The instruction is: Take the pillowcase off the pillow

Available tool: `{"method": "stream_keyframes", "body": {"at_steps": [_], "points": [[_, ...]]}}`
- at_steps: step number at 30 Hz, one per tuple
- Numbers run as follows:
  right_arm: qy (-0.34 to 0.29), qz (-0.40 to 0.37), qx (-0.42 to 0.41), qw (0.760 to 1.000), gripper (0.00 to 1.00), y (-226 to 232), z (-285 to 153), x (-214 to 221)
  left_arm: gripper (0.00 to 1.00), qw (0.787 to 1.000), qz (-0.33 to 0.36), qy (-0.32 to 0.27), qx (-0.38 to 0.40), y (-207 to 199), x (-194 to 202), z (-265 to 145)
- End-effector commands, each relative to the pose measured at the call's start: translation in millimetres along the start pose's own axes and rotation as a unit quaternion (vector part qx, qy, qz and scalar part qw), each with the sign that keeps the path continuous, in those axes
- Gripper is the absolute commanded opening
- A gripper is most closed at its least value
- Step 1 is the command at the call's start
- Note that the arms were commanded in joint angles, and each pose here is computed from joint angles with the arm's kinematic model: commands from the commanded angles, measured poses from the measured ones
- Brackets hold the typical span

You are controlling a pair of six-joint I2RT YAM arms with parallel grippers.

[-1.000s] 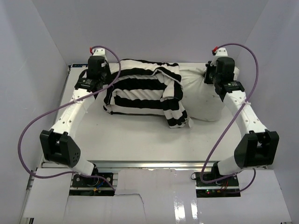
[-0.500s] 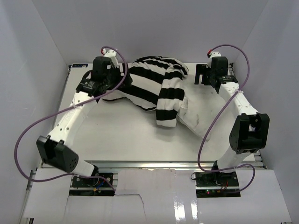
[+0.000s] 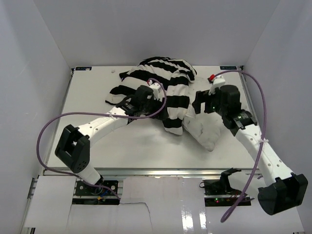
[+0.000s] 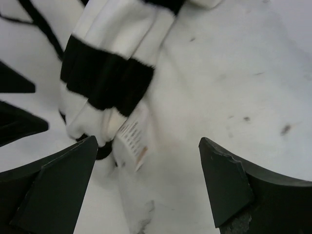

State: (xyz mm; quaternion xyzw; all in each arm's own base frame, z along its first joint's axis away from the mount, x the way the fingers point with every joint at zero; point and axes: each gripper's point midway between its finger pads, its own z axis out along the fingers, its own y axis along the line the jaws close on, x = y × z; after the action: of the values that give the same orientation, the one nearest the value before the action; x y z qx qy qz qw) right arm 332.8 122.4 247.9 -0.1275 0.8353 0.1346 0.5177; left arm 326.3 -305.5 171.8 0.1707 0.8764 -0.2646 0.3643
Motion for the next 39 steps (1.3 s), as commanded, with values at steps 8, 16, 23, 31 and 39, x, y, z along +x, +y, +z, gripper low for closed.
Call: {"method": "stream_keyframes", "body": {"at_steps": [8, 16, 23, 31, 39], "points": [[0.085, -0.025, 0.022, 0.996, 0.9, 33, 8, 102, 0.89, 0.998, 0.015, -0.018, 0.06, -40, 5, 45], [0.105, -0.049, 0.077, 0.99, 0.9, 21, 8, 125, 0.06, 0.989, -0.023, -0.077, -0.127, 26, -29, 52], [0.131, -0.05, 0.149, 0.979, 0.9, -2, 14, 144, 0.0, 0.964, -0.065, -0.158, -0.205, 80, -83, -9], [0.126, -0.012, 0.26, 0.957, 0.94, -60, 12, 144, 0.0, 0.937, -0.093, -0.216, -0.257, 124, -115, -80], [0.067, 0.067, 0.23, 0.969, 0.96, -103, -3, 109, 0.0, 0.954, -0.099, -0.199, -0.202, 111, -111, -84]]}}
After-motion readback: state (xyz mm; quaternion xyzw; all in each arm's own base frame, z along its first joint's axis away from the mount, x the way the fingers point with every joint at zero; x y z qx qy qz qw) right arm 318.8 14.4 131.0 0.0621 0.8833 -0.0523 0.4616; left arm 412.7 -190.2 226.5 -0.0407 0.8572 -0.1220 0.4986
